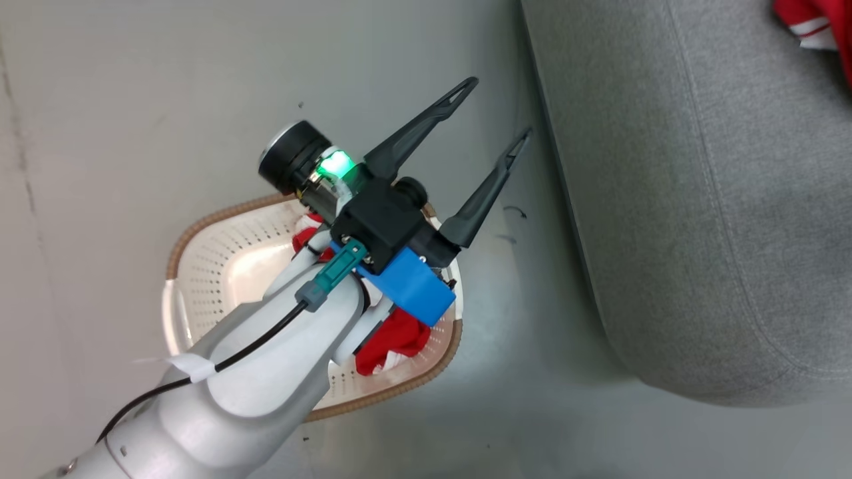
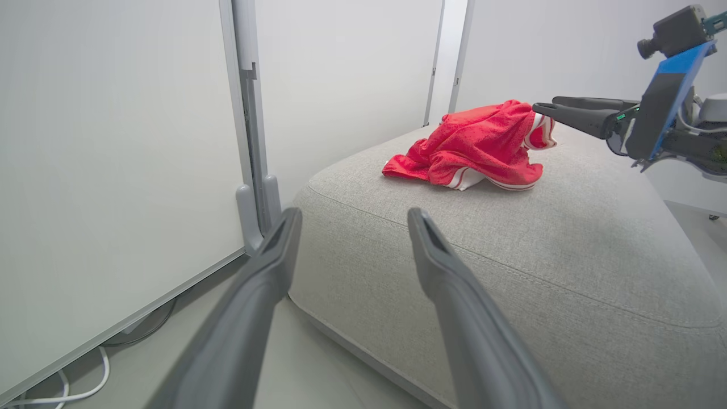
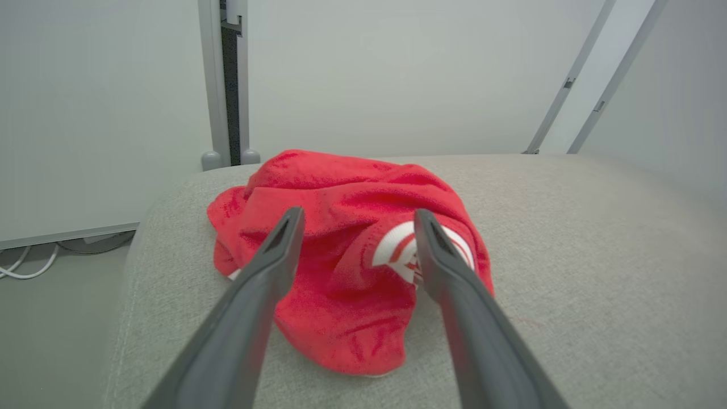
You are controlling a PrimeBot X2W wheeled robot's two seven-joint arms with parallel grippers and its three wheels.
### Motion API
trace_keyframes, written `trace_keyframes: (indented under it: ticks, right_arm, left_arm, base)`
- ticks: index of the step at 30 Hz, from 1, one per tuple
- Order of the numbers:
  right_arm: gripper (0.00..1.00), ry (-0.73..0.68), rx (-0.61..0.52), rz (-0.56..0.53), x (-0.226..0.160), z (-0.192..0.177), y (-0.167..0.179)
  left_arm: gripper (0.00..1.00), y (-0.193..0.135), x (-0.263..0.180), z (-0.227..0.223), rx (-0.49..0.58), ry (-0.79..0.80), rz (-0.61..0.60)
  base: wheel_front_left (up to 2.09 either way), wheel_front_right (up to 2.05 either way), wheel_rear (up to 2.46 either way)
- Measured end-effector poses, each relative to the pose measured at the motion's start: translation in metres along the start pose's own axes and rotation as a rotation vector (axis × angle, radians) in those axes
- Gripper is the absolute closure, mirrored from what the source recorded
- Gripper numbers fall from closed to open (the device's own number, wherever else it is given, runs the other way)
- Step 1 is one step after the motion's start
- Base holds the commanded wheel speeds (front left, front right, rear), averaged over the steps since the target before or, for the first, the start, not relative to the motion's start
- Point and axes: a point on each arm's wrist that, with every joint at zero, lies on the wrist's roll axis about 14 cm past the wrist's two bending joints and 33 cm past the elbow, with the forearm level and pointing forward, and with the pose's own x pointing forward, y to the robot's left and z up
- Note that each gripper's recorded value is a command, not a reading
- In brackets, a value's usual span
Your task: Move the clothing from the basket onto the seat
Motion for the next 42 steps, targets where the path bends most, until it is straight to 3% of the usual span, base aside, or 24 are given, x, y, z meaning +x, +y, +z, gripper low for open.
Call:
trace_keyframes:
  ticks: [9, 18, 23, 34, 42]
  right_arm:
    - [0.00, -0.150, 0.078, 0.173, -0.043, 0.050, 0.061]
    - [0.00, -0.277, 0.198, 0.387, -0.081, 0.099, 0.146]
    - [0.00, -0.319, 0.239, 0.461, -0.100, 0.118, 0.174]
    - [0.00, -0.351, 0.282, 0.511, -0.137, 0.133, 0.191]
    - [0.00, -0.315, 0.290, 0.510, -0.156, 0.122, 0.187]
  left_arm:
    - [0.00, 0.015, -0.037, 0.044, 0.020, -0.041, 0.180]
    - [0.00, 0.050, -0.101, 0.084, 0.065, -0.102, 0.433]
    - [0.00, 0.066, -0.140, 0.103, 0.093, -0.138, 0.570]
    - [0.00, 0.080, -0.221, 0.121, 0.122, -0.177, 0.800]
    - [0.00, 0.067, -0.251, 0.114, 0.112, -0.164, 0.854]
  base:
    - [0.00, 0.00, 0.00]
    - [0.00, 0.00, 0.00]
    - [0.00, 0.00, 0.00]
    - [0.00, 0.00, 0.00]
    - [0.00, 0.00, 0.00]
